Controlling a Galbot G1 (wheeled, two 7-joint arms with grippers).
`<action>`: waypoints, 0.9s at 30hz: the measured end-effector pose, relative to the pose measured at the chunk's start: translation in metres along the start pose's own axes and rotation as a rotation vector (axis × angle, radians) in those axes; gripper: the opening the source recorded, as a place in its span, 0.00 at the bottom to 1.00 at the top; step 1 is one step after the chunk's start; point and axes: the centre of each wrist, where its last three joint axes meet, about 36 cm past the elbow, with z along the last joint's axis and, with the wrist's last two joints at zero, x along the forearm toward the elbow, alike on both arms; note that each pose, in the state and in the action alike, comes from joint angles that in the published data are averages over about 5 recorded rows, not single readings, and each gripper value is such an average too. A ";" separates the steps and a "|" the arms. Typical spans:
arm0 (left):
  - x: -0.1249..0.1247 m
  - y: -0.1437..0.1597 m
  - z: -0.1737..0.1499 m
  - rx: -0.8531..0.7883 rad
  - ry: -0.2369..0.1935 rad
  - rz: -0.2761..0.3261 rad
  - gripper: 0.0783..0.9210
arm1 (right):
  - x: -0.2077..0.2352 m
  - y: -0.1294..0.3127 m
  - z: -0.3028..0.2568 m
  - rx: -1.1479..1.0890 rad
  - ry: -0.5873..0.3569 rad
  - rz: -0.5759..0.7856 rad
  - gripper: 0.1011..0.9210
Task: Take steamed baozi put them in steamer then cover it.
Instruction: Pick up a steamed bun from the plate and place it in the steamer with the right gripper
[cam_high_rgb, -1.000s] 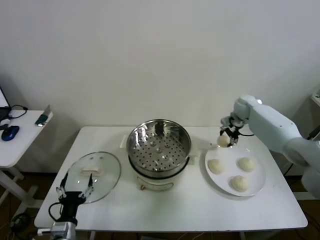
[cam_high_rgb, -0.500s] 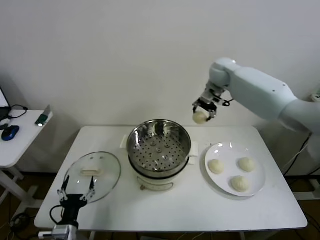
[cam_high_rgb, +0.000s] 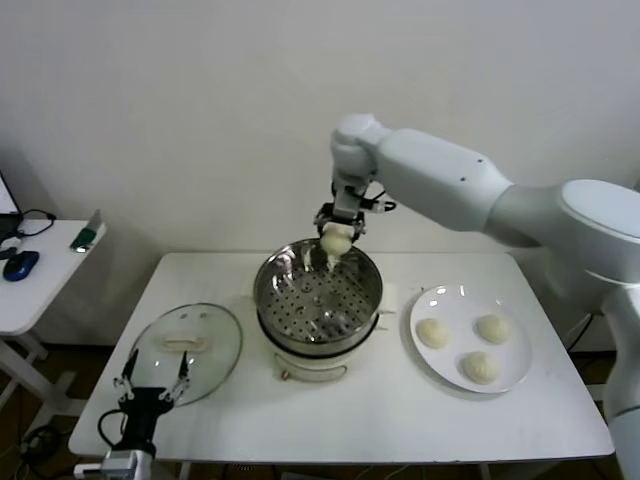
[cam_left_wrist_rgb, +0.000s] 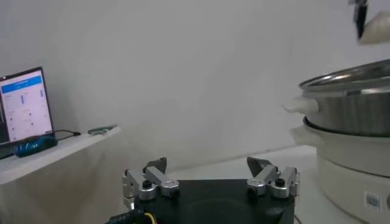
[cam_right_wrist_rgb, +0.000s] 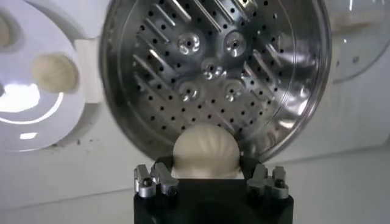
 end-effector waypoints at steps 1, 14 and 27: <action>0.000 0.000 0.000 0.000 0.000 0.001 0.88 | -0.005 -0.003 -0.003 0.011 -0.001 -0.004 0.75; 0.004 -0.002 0.004 -0.001 0.008 0.011 0.88 | -0.063 -0.019 -0.027 0.084 -0.007 -0.048 0.77; 0.008 -0.002 0.004 -0.002 0.011 0.012 0.88 | -0.060 -0.016 -0.028 0.085 0.005 -0.042 0.88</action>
